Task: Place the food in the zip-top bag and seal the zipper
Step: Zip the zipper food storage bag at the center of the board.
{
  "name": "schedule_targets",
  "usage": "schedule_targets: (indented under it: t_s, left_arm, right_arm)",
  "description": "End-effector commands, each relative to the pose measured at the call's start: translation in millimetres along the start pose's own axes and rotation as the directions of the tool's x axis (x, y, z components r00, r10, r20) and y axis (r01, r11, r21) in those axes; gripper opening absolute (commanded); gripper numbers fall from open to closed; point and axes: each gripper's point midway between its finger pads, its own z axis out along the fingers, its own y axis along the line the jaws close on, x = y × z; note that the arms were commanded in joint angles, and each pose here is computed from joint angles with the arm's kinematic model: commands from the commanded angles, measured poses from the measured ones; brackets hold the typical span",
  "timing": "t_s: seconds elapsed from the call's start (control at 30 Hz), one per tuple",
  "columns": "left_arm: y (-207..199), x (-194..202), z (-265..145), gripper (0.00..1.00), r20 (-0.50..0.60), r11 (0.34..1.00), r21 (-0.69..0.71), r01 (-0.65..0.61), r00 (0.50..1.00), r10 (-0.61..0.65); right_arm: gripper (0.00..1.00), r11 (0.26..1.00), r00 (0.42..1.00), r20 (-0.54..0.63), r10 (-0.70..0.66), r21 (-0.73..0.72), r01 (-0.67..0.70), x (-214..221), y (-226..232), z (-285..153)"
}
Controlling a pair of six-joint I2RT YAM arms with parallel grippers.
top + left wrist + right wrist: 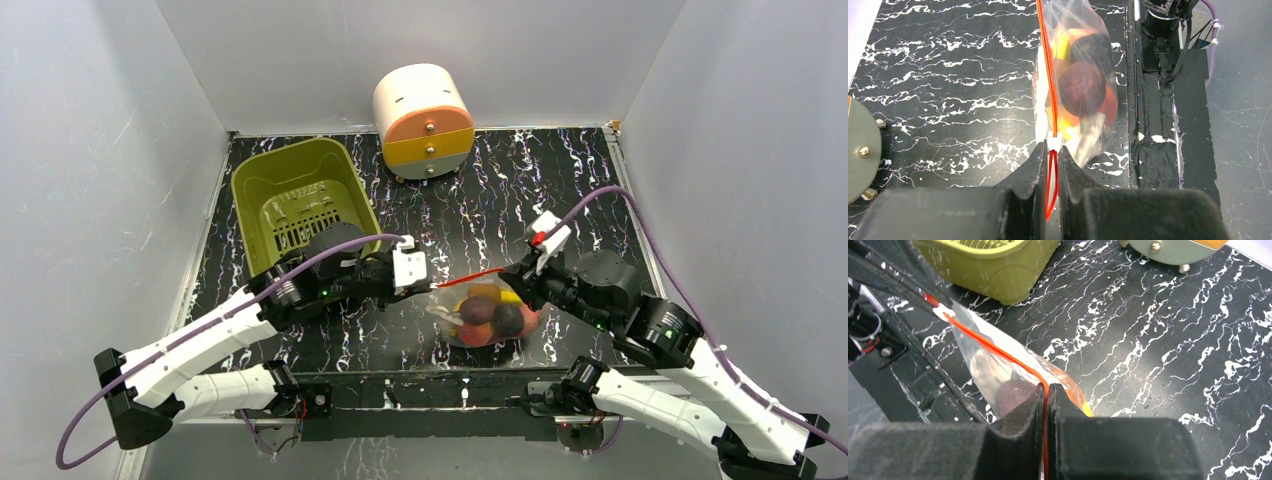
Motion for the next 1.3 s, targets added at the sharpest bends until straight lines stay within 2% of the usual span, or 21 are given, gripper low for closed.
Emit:
schedule_targets:
  t_s: [0.0, 0.3, 0.5, 0.67, 0.77, 0.9, 1.03, 1.1, 1.17, 1.27]
  left_arm:
    - [-4.5, 6.5, -18.8, 0.00, -0.035, 1.000, -0.018, 0.004, 0.999, -0.005]
    - [-9.1, 19.4, -29.5, 0.00, -0.060, 0.999, -0.037, 0.010, 0.998, -0.012]
    - [-11.3, 27.9, -32.2, 0.00, -0.087, 0.999, -0.039, 0.012, 0.996, -0.016]
    - [-12.7, 26.1, -31.1, 0.00, -0.076, 0.999, -0.032, 0.022, 0.997, -0.024]
    - [-14.9, 25.3, -30.0, 0.00, -0.070, 0.999, -0.022, 0.034, 0.997, -0.036]
    - [-17.4, 27.0, -30.6, 0.00, -0.076, 0.998, -0.019, 0.063, 0.995, -0.064]
    - [-22.2, 30.7, -29.8, 0.00, -0.084, 0.997, 0.001, 0.077, 0.993, -0.077]
    - [-23.8, 32.3, -28.7, 0.00, -0.086, 0.996, 0.007, 0.083, 0.993, -0.082]
    - [-22.9, 33.9, -27.2, 0.00, -0.090, 0.996, 0.003, 0.089, 0.992, -0.088]
    - [-12.9, 31.6, -23.7, 0.00, -0.090, 0.996, -0.036, 0.082, 0.992, -0.085]
  right_arm:
    - [0.00, 0.981, 0.982, 0.161, 0.095, 0.151, -0.120, -30.8, -27.1, -15.5]
    - [0.00, 0.932, 0.958, 0.212, 0.191, 0.266, -0.245, -26.7, -48.2, -25.5]
    - [0.00, 0.908, 0.957, 0.193, 0.215, 0.322, -0.269, -17.6, -56.4, -27.7]
    - [0.00, 0.915, 0.948, 0.195, 0.252, 0.272, -0.299, -17.5, -46.9, -21.0]
    - [0.00, 0.933, 0.928, 0.218, 0.301, 0.132, -0.334, -28.9, -23.7, -16.7]
    - [0.00, 0.888, 0.875, 0.199, 0.442, 0.040, -0.458, -30.0, -6.0, -16.7]
    - [0.00, 0.772, 0.764, 0.154, 0.627, 0.014, -0.636, -16.1, 5.1, -11.6]
    - [0.00, 0.736, 0.729, 0.121, 0.674, -0.014, -0.677, -2.7, 13.7, -4.9]
    - [0.00, 0.692, 0.688, 0.138, 0.713, 0.018, -0.721, 10.5, 8.2, 1.5]
    - [0.00, 0.678, 0.678, 0.194, 0.708, 0.079, -0.731, 22.2, -6.2, 9.6]
